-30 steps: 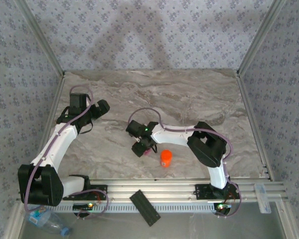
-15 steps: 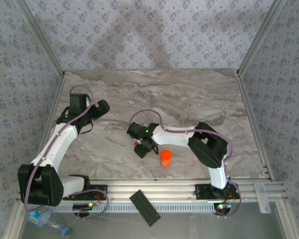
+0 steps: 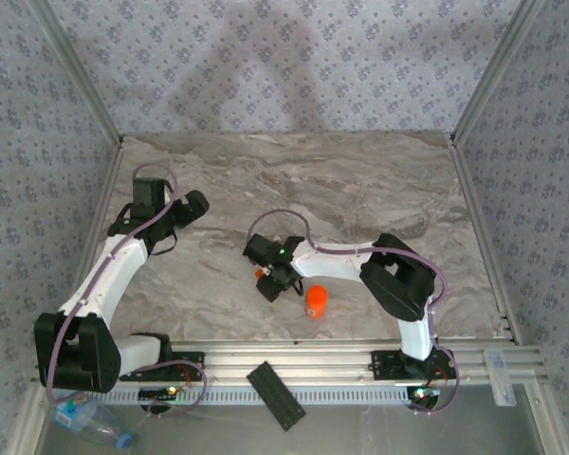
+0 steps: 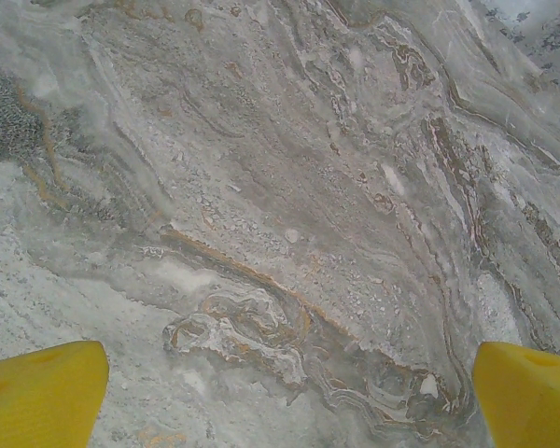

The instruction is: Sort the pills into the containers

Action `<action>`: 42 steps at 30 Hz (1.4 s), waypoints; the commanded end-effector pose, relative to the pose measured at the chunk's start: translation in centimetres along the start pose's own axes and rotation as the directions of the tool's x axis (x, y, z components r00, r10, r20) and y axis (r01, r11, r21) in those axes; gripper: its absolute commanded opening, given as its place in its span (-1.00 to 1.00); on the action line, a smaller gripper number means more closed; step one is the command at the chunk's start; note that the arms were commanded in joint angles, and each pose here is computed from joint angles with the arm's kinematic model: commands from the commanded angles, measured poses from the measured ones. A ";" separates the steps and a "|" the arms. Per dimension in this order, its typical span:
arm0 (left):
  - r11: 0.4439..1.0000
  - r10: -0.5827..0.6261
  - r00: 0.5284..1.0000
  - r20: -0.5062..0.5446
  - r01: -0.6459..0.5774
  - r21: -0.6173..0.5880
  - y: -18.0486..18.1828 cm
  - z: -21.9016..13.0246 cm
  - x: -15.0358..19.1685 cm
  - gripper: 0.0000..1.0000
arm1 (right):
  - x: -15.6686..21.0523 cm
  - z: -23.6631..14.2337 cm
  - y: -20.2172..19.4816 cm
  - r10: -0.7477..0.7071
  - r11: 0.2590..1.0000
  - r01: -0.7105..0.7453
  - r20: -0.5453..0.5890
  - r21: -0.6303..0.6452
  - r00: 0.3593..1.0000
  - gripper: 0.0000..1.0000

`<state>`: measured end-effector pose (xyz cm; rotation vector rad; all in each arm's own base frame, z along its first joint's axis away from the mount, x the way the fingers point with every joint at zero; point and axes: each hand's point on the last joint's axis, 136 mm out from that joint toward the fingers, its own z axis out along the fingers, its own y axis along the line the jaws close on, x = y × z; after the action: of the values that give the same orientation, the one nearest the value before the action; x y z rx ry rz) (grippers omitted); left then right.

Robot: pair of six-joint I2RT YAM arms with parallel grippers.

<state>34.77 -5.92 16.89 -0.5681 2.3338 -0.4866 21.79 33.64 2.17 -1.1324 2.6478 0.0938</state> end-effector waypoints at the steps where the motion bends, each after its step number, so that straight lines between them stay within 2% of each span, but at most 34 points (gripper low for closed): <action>1: 1.000 -0.012 1.000 0.022 0.011 0.024 -0.3 -0.5 -0.6 1.00 | 1.1 -0.6 -0.3 0.007 1.000 -0.007 -0.020 0.015 1.000 0.32; 9: 1.000 -0.014 1.000 0.018 0.014 0.026 -0.3 -0.4 -0.5 1.00 | 1.2 -0.4 -0.3 0.011 1.000 -0.011 -0.026 0.011 1.000 0.20; 12: 0.999 -0.028 0.999 0.019 0.028 0.039 -0.6 -0.5 -0.5 1.00 | 1.1 -0.6 -0.3 0.014 1.000 -0.013 -0.019 0.010 1.000 0.06; 16: 0.990 -0.104 0.994 0.020 0.102 0.096 -1.3 -0.7 -0.7 1.00 | 0.4 -1.3 -0.5 0.019 1.000 -0.019 0.006 0.012 1.000 -0.05; 23: 0.964 -0.255 0.965 0.056 0.249 0.096 -0.9 -1.9 -1.2 1.00 | -2.5 -3.8 -0.9 0.061 0.998 -0.060 0.116 -0.015 0.991 -0.12; 29: 0.959 -0.230 0.973 0.036 0.220 0.180 -2.1 -3.0 -0.8 0.99 | -4.9 -6.8 -1.7 0.116 0.992 -0.104 0.218 -0.065 0.969 -0.18; 32: 0.924 -0.220 0.975 -0.028 0.218 0.315 -4.7 -3.3 -0.3 0.99 | -5.9 -8.5 -2.3 0.150 0.986 -0.123 0.273 -0.111 0.950 -0.18; 35: 0.871 -0.218 0.966 -0.138 0.256 0.419 -7.0 -3.2 0.6 0.99 | -7.0 -10.3 -3.1 0.188 0.975 -0.137 0.325 -0.173 0.927 -0.18; 38: 0.829 -0.218 0.949 -0.229 0.304 0.469 -8.6 -3.1 1.7 0.97 | -7.9 -11.6 -4.5 0.232 0.963 -0.163 0.353 -0.215 0.906 -0.18; 42: 0.781 -0.212 0.934 -0.287 0.339 0.525 -10.8 -3.2 3.0 0.94 | -8.8 -12.2 -6.1 0.272 0.952 -0.191 0.372 -0.240 0.888 -0.18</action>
<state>33.69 -13.40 20.57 -0.6590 2.1914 -1.2098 28.87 32.90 14.31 -0.7656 2.4579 0.4893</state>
